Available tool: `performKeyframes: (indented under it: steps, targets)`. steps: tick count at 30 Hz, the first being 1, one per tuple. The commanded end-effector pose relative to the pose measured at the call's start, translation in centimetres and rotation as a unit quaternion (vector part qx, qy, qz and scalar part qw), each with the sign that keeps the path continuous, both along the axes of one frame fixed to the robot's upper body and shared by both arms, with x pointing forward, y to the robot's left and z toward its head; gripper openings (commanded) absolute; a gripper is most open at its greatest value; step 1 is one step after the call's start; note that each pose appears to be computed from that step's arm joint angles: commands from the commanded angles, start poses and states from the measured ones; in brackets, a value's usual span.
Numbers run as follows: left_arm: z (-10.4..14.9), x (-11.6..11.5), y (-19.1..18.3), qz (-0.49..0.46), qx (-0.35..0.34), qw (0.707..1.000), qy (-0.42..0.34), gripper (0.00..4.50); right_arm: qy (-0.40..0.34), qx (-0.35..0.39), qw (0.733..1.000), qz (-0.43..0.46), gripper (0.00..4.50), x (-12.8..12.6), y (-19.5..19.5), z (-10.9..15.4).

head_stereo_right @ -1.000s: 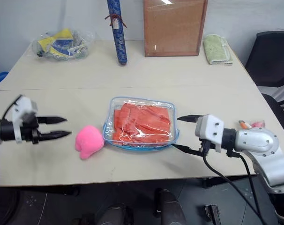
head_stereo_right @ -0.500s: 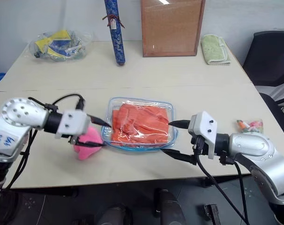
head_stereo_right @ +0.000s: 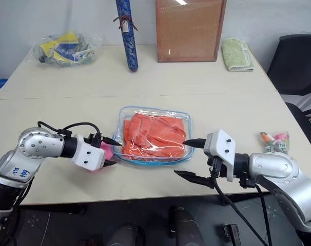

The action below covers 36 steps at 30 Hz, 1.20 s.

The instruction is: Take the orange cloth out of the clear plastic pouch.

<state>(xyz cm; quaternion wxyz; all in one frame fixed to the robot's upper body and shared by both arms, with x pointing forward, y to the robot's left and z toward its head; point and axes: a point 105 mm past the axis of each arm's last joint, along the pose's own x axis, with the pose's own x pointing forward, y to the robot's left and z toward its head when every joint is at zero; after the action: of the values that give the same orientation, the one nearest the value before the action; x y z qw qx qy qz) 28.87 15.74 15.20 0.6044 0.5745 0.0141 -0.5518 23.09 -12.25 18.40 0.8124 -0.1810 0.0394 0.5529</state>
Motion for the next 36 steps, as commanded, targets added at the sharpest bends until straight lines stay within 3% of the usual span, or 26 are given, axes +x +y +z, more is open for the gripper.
performKeyframes:
  steps: [1, 4, 12, 15, 18, 21, 29, 34, 36]
  targets:
    - [0.8, 0.3, 0.1, 0.005, -0.012, 1.000, -0.022, 3.13, -0.025, 0.010, 1.000, 0.009, 4.48, -0.2, 0.3, 1.1]
    - [0.7, 0.6, 0.2, 0.009, -0.014, 1.000, -0.025, 2.51, -0.026, 0.011, 1.000, 0.008, 4.50, 0.0, 0.3, 1.1]
    - [0.4, 0.4, -0.3, 0.003, -0.029, 1.000, -0.011, 0.07, -0.031, 0.011, 0.999, 0.008, 4.50, 0.1, 0.2, 1.1]
    - [0.2, 0.1, -0.6, 0.004, -0.043, 0.999, 0.006, 0.03, -0.031, 0.011, 0.999, 0.007, 4.50, 0.1, 0.1, 1.2]
    - [0.7, -0.1, -1.0, 0.036, -0.107, 0.991, 0.070, 0.03, -0.033, 0.005, 0.999, 0.004, 4.50, 0.0, -0.1, 1.0]
    - [2.0, 0.1, -1.4, 0.082, -0.207, 0.963, 0.150, 0.03, -0.037, -0.005, 0.999, 0.000, 4.50, -0.1, -0.3, 0.8]
    - [3.5, -0.3, -3.7, 0.105, -0.315, 0.911, 0.243, 0.03, -0.032, -0.003, 0.999, -0.016, 4.50, -0.9, 0.0, 0.0]
    - [2.9, -0.4, -4.8, 0.102, -0.310, 0.912, 0.248, 0.00, -0.044, -0.009, 0.998, -0.045, 3.26, 0.1, 0.8, -1.4]
    - [2.7, -0.4, -5.0, 0.100, -0.304, 0.914, 0.248, 0.00, -0.062, -0.018, 0.995, -0.078, 2.50, 1.8, 0.8, -2.0]
